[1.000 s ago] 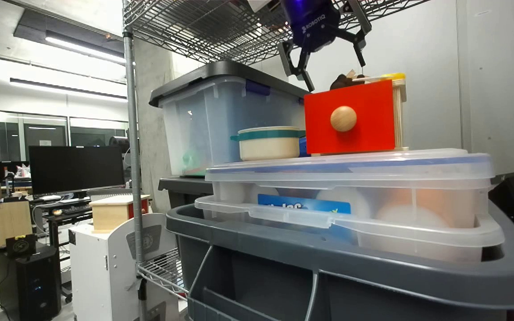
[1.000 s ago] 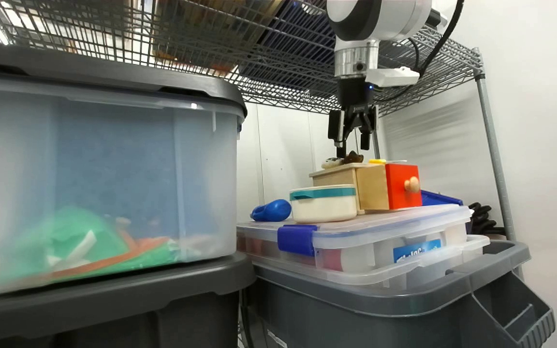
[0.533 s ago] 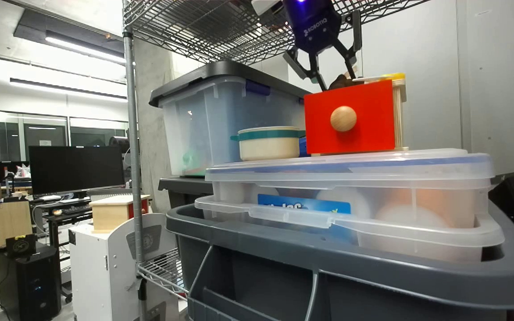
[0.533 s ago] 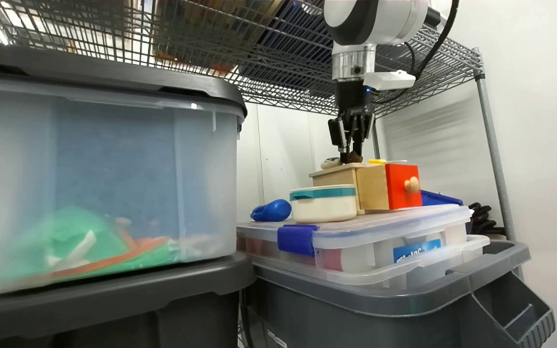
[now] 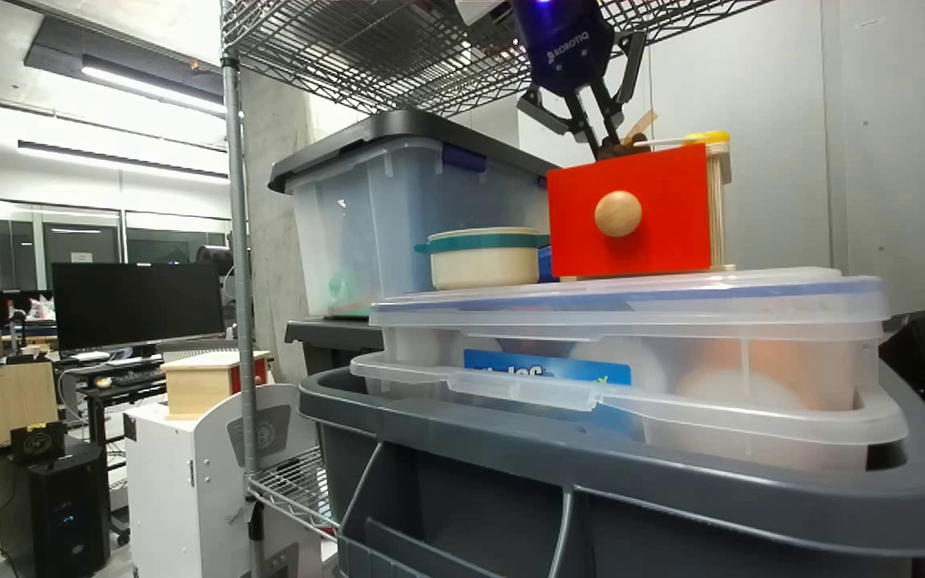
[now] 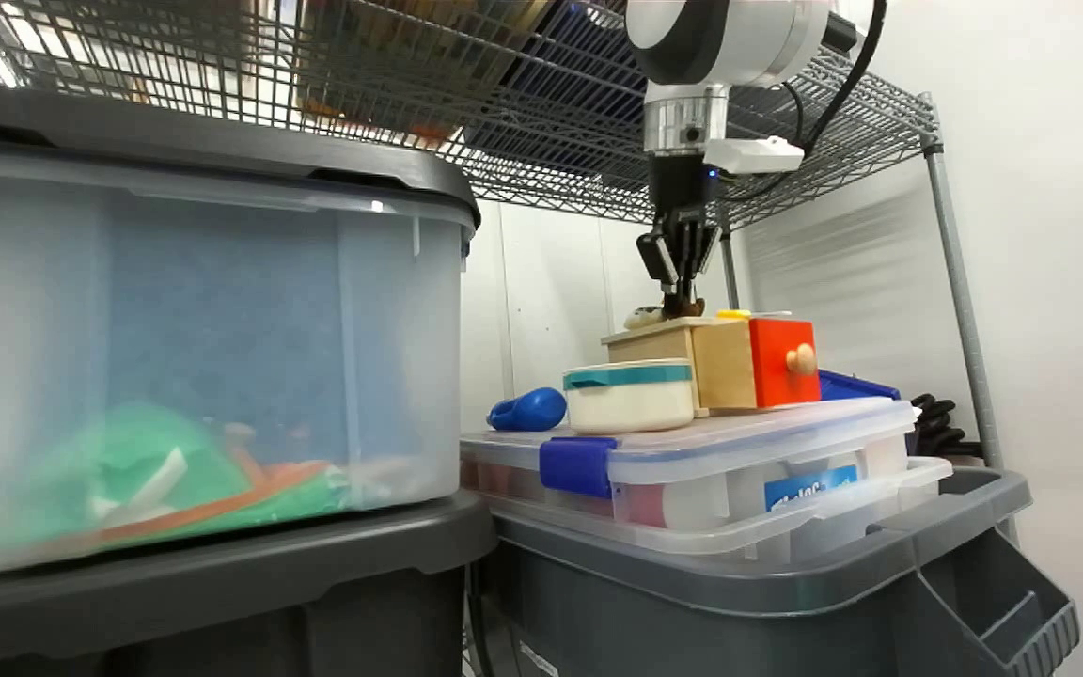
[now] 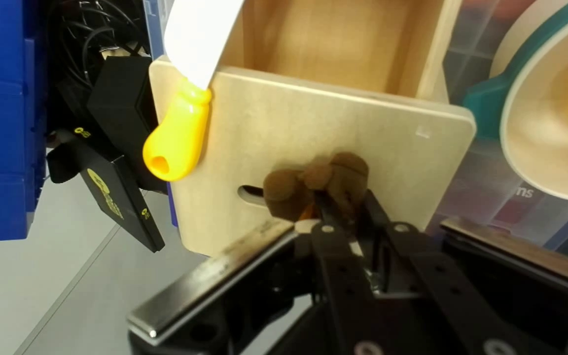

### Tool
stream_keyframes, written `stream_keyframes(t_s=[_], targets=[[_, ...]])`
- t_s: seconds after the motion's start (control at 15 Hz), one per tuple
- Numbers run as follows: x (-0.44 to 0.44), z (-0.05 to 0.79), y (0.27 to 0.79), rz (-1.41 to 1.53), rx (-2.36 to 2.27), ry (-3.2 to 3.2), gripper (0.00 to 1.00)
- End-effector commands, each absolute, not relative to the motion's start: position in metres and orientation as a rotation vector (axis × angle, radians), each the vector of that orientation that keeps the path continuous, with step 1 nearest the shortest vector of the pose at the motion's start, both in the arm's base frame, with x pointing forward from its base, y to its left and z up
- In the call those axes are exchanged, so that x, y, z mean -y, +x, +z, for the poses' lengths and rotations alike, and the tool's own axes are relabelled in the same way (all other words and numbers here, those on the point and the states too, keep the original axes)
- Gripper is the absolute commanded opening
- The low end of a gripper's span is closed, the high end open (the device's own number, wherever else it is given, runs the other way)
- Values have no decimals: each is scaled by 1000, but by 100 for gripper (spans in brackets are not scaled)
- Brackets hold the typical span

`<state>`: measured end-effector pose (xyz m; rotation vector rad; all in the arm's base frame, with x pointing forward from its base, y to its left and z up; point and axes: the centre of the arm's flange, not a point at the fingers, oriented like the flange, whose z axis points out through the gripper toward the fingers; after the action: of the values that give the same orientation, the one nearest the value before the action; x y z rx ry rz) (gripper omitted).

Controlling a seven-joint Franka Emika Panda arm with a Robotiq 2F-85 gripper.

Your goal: Put the brown plush, the teddy toy and the white toy in the drawer, and the scissors in the white container

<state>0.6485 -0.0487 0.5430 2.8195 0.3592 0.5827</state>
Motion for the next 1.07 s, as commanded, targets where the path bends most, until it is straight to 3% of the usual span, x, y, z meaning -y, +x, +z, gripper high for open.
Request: stream_keyframes(t_s=[0.0,1.0], targets=[[51,547,654,600,-386,2828,3],[52,547,635,541,-371,2840,4]])
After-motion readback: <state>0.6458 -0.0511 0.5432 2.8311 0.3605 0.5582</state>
